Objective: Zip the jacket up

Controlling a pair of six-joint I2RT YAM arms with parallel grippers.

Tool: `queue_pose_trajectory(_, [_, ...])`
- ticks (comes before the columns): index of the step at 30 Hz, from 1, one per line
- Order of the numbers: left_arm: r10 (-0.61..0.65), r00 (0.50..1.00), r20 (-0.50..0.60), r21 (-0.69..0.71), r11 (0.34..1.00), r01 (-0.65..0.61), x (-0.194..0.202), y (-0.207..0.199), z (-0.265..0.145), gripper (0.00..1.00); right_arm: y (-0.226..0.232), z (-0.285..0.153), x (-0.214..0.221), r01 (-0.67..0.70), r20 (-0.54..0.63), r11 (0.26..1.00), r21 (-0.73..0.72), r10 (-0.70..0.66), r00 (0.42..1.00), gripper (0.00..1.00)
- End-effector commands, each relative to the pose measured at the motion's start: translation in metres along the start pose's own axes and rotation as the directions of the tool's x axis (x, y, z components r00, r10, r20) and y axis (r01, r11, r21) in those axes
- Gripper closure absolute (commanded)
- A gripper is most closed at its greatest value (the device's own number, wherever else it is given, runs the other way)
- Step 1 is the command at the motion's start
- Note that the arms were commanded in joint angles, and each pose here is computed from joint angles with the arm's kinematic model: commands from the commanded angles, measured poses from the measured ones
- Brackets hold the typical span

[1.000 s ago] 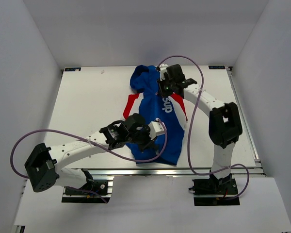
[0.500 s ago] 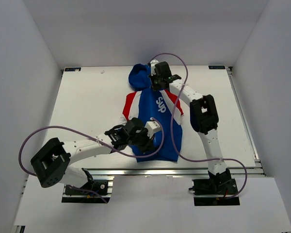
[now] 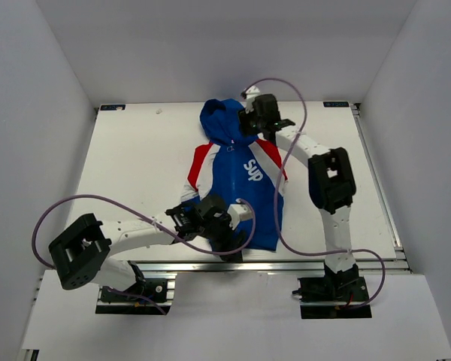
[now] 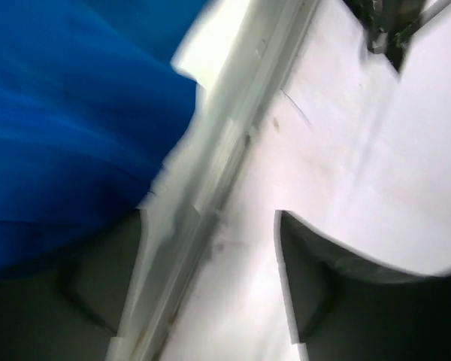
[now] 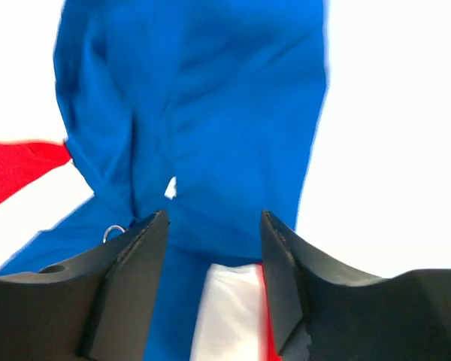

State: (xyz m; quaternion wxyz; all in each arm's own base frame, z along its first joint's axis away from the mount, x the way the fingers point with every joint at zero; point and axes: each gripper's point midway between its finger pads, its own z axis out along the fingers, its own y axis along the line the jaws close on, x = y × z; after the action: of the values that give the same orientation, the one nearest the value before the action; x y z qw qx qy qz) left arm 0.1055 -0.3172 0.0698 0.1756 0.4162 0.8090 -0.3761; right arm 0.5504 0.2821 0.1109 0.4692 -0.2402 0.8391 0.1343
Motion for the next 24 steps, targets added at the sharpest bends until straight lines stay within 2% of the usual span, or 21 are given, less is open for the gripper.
queue_pose_trajectory(1, [-0.021, 0.999, -0.032, 0.072, 0.997, 0.024, -0.004, -0.023, -0.012, 0.13, -0.014, -0.055, -0.094, 0.007, 0.267, 1.000, 0.019, -0.011, 0.964, 0.40])
queue_pose_trajectory(2, [-0.005, 1.000, -0.015, 0.057, 0.998, 0.006, -0.009, -0.022, -0.014, 0.06, -0.013, -0.070, -0.103, -0.006, 0.284, 1.000, 0.014, 0.002, 0.959, 0.37])
queue_pose_trajectory(3, [0.008, 1.000, 0.002, 0.047, 0.999, -0.008, -0.015, -0.022, -0.017, 0.02, -0.017, -0.076, -0.100, -0.044, 0.278, 0.999, 0.006, 0.041, 0.960, 0.26])
queue_pose_trajectory(5, [0.033, 0.997, 0.066, 0.009, 0.999, -0.033, -0.033, -0.023, -0.028, 0.02, -0.018, -0.096, -0.095, -0.107, 0.274, 0.994, -0.035, 0.113, 0.955, 0.21])
queue_pose_trajectory(6, [0.033, 0.995, 0.094, -0.056, 0.998, -0.027, -0.042, -0.015, -0.033, 0.02, -0.030, -0.106, -0.092, -0.186, 0.275, 0.982, -0.044, 0.191, 0.942, 0.11])
queue_pose_trajectory(8, [0.011, 0.986, 0.168, -0.148, 0.989, 0.014, -0.065, -0.008, -0.050, 0.02, -0.036, -0.133, -0.082, -0.266, 0.269, 0.960, -0.084, 0.279, 0.922, 0.11])
queue_pose_trajectory(9, [-0.015, 0.973, 0.231, -0.301, 0.950, 0.086, -0.078, 0.019, -0.062, 0.02, -0.052, -0.146, -0.078, -0.307, 0.281, 0.949, -0.074, 0.315, 0.906, 0.11])
queue_pose_trajectory(10, [-0.063, 0.950, 0.307, -0.346, 0.922, 0.174, -0.096, 0.026, -0.077, 0.02, -0.052, -0.168, -0.071, -0.344, 0.294, 0.936, -0.074, 0.350, 0.889, 0.11])
queue_pose_trajectory(11, [-0.098, 0.937, 0.335, -0.417, 0.876, 0.241, -0.097, 0.042, -0.090, 0.02, -0.068, -0.179, -0.064, -0.376, 0.315, 0.927, -0.016, 0.362, 0.878, 0.11])
queue_pose_trajectory(12, [-0.156, 0.890, 0.429, -0.480, 0.795, 0.371, -0.105, 0.072, -0.113, 0.02, -0.074, -0.191, -0.060, -0.398, 0.334, 0.917, 0.024, 0.368, 0.868, 0.11])
queue_pose_trajectory(14, [-0.189, 0.824, 0.535, -0.452, 0.760, 0.467, -0.124, 0.090, -0.148, 0.02, -0.097, -0.224, -0.039, -0.464, 0.371, 0.870, 0.164, 0.381, 0.847, 0.11])
queue_pose_trajectory(15, [-0.219, 0.755, 0.618, -0.452, 0.687, 0.569, -0.127, 0.121, -0.177, 0.02, -0.102, -0.235, -0.034, -0.485, 0.379, 0.852, 0.194, 0.391, 0.839, 0.11])
queue_pose_trajectory(17, [-0.243, 0.644, 0.725, -0.420, 0.585, 0.694, -0.132, 0.150, -0.212, 0.02, -0.112, -0.261, -0.018, -0.524, 0.376, 0.815, 0.249, 0.417, 0.827, 0.11])
queue_pose_trajectory(19, [-0.289, 0.479, 0.829, -0.364, 0.372, 0.854, -0.114, 0.204, -0.261, 0.02, -0.117, -0.281, 0.002, -0.554, 0.350, 0.774, 0.305, 0.450, 0.822, 0.10])
queue_pose_trajectory(20, [-0.324, 0.463, 0.825, -0.341, 0.367, 0.865, -0.115, 0.204, -0.256, 0.02, -0.116, -0.284, 0.008, -0.558, 0.342, 0.766, 0.320, 0.456, 0.822, 0.11])
queue_pose_trajectory(21, [-0.345, 0.385, 0.856, -0.288, 0.300, 0.909, -0.104, 0.225, -0.274, 0.02, -0.116, -0.294, 0.008, -0.562, 0.354, 0.759, 0.329, 0.452, 0.819, 0.11])
queue_pose_trajectory(22, [-0.396, 0.348, 0.850, -0.234, 0.308, 0.922, -0.103, 0.230, -0.272, 0.02, -0.120, -0.300, 0.014, -0.579, 0.368, 0.728, 0.367, 0.459, 0.809, 0.11])
queue_pose_trajectory(24, [-0.432, 0.319, 0.844, -0.198, 0.302, 0.932, -0.090, 0.249, -0.277, 0.02, -0.121, -0.312, 0.019, -0.634, 0.410, 0.675, 0.378, 0.492, 0.768, 0.11])
